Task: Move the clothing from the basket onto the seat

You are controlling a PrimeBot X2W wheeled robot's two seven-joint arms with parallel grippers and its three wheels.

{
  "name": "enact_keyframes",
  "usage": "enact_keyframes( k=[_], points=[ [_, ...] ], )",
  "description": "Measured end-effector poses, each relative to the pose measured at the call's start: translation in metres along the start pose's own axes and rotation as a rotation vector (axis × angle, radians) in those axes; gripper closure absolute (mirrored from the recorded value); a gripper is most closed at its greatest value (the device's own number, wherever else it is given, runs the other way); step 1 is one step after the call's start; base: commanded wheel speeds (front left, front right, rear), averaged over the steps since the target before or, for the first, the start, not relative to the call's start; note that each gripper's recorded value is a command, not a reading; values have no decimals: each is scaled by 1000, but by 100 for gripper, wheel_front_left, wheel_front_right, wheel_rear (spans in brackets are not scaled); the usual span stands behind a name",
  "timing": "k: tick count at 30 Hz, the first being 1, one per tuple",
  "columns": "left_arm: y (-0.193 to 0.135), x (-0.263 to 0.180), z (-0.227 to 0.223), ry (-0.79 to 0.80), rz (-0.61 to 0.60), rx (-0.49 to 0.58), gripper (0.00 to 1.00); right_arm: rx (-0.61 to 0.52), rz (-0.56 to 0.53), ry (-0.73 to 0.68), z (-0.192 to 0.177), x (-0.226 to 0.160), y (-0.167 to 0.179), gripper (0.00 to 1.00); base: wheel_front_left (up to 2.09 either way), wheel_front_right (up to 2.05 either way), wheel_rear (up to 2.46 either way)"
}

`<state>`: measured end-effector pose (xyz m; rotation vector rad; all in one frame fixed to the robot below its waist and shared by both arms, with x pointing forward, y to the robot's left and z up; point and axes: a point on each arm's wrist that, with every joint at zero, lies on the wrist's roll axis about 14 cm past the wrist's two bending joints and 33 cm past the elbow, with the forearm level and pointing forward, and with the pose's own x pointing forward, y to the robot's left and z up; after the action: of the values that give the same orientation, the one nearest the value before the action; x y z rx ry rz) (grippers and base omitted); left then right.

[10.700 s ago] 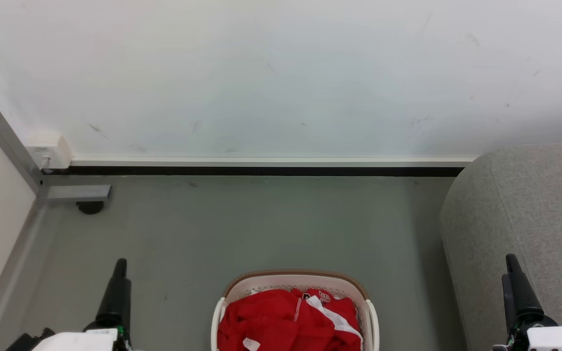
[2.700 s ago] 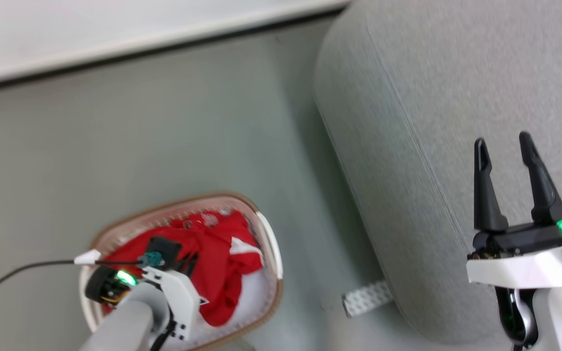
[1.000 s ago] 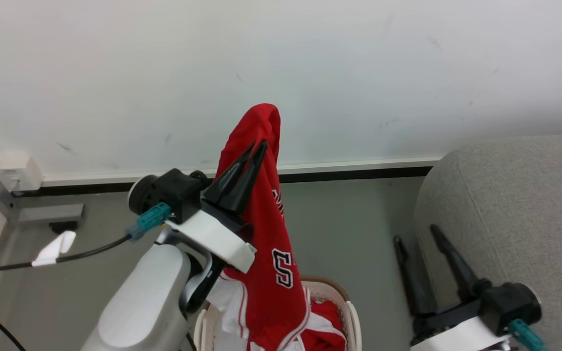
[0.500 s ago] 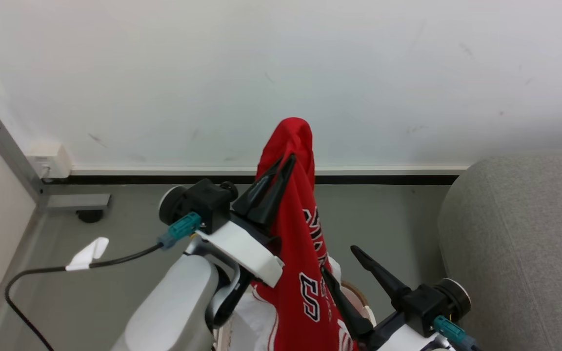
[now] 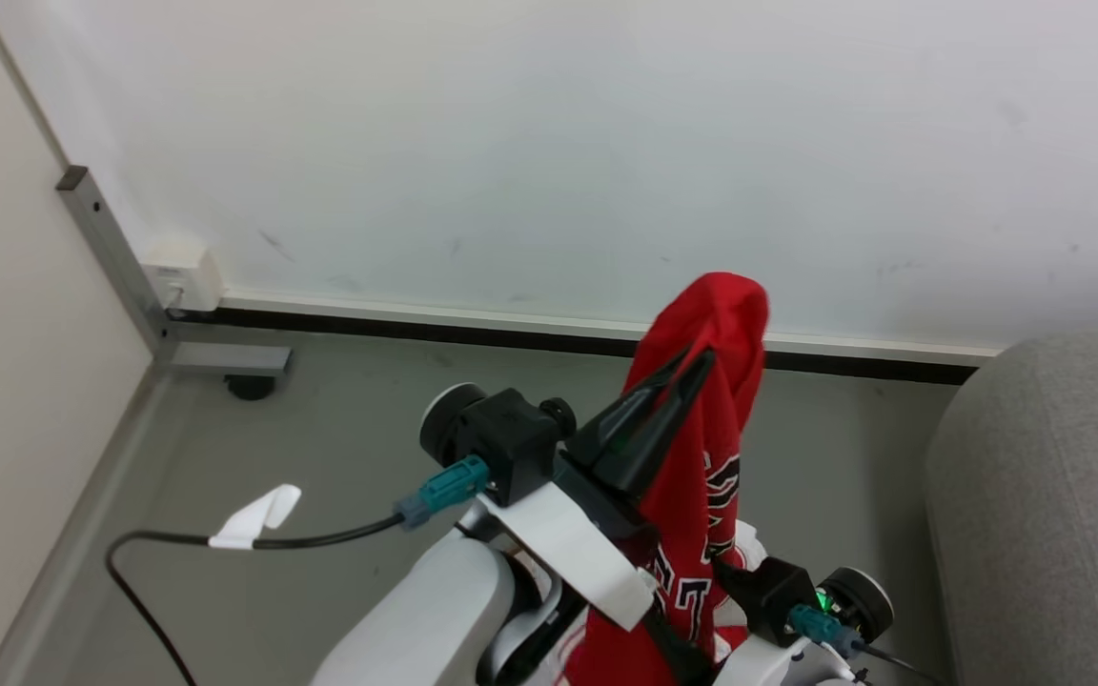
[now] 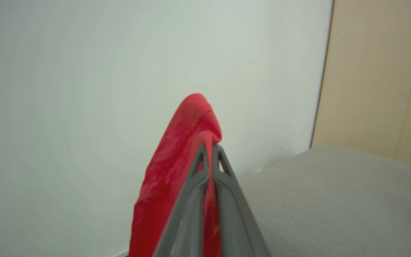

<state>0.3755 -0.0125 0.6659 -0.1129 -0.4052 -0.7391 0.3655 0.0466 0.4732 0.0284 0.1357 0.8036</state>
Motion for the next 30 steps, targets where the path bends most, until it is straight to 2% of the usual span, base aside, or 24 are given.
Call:
enact_keyframes(
  k=[3,4,6,7,30],
  points=[
    [-4,-2,6,-11,-6,-15,100,2,10,13,-1,6,1,0,0,0,0],
    [-5,-2,8,-14,-7,-14,100,7,9,16,-1,8,0,17,0,0,0],
    [-5,-4,12,-21,-3,-16,100,21,4,23,-3,10,-1,98,0,0,0],
    [-4,-4,13,-24,0,-14,100,25,1,25,-3,10,-2,100,0,0,0],
    [20,-11,6,-2,72,-4,100,99,-77,-58,18,7,-23,100,0,0,0]
  ],
)
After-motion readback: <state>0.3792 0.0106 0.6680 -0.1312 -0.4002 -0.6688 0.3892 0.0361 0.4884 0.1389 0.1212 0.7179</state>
